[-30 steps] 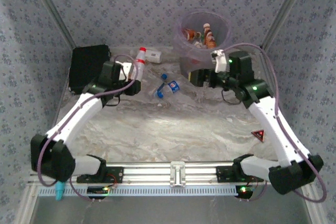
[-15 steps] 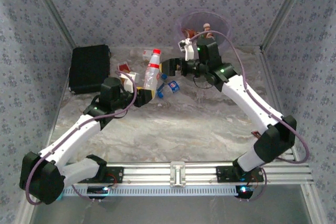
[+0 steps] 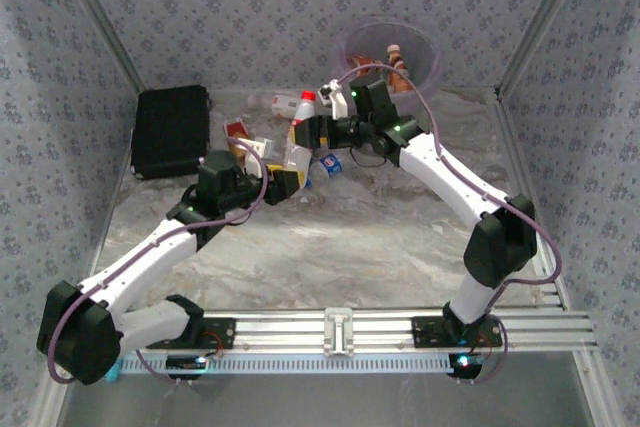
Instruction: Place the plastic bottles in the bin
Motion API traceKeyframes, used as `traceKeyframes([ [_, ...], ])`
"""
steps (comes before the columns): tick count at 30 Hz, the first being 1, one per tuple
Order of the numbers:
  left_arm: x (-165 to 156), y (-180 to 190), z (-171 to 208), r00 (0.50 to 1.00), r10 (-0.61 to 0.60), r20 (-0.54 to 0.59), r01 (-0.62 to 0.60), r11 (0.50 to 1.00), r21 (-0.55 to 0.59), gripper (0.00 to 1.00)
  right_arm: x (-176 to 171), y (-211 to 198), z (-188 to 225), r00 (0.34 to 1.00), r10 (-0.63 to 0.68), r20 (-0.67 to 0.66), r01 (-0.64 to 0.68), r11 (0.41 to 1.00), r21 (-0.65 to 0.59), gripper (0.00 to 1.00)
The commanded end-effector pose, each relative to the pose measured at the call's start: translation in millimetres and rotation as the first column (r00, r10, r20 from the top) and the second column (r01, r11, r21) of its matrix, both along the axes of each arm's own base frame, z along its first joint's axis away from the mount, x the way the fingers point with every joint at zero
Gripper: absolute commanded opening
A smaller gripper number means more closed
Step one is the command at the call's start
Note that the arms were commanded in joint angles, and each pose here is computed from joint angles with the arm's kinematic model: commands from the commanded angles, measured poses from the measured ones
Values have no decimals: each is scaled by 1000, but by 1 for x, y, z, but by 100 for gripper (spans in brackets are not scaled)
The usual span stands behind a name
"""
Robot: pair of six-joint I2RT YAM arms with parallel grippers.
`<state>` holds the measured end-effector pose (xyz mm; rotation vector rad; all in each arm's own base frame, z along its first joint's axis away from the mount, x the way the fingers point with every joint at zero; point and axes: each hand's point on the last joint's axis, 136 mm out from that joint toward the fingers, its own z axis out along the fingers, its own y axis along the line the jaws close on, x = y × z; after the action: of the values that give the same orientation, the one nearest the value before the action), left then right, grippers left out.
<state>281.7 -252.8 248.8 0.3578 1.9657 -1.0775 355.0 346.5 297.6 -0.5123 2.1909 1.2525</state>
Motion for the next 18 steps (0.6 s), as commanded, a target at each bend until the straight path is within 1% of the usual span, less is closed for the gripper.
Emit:
traceKeyframes([
  [1,1,-6,19,998,-19,58,22,999,-42,47,1,4,16,999,23,28,-24,999,35,67],
  [4,2,-7,18,998,-18,52,20,999,-31,48,0,4,20,999,25,35,-26,999,40,60],
  [7,4,-4,17,999,-2,47,3,1000,-25,53,2,1,25,999,15,47,-17,999,42,58],
  [10,6,-2,13,999,20,38,-19,1000,-17,72,3,-3,33,998,11,65,-13,999,41,58],
  [13,7,3,12,998,46,42,-45,999,-16,87,6,-11,43,996,4,94,-6,1000,28,56],
  [15,7,8,11,997,70,42,-70,998,-5,93,10,-18,52,992,-13,123,12,1000,11,56],
  [18,6,17,5,994,108,29,-108,994,28,95,21,-40,70,980,-60,190,70,997,-45,54],
])
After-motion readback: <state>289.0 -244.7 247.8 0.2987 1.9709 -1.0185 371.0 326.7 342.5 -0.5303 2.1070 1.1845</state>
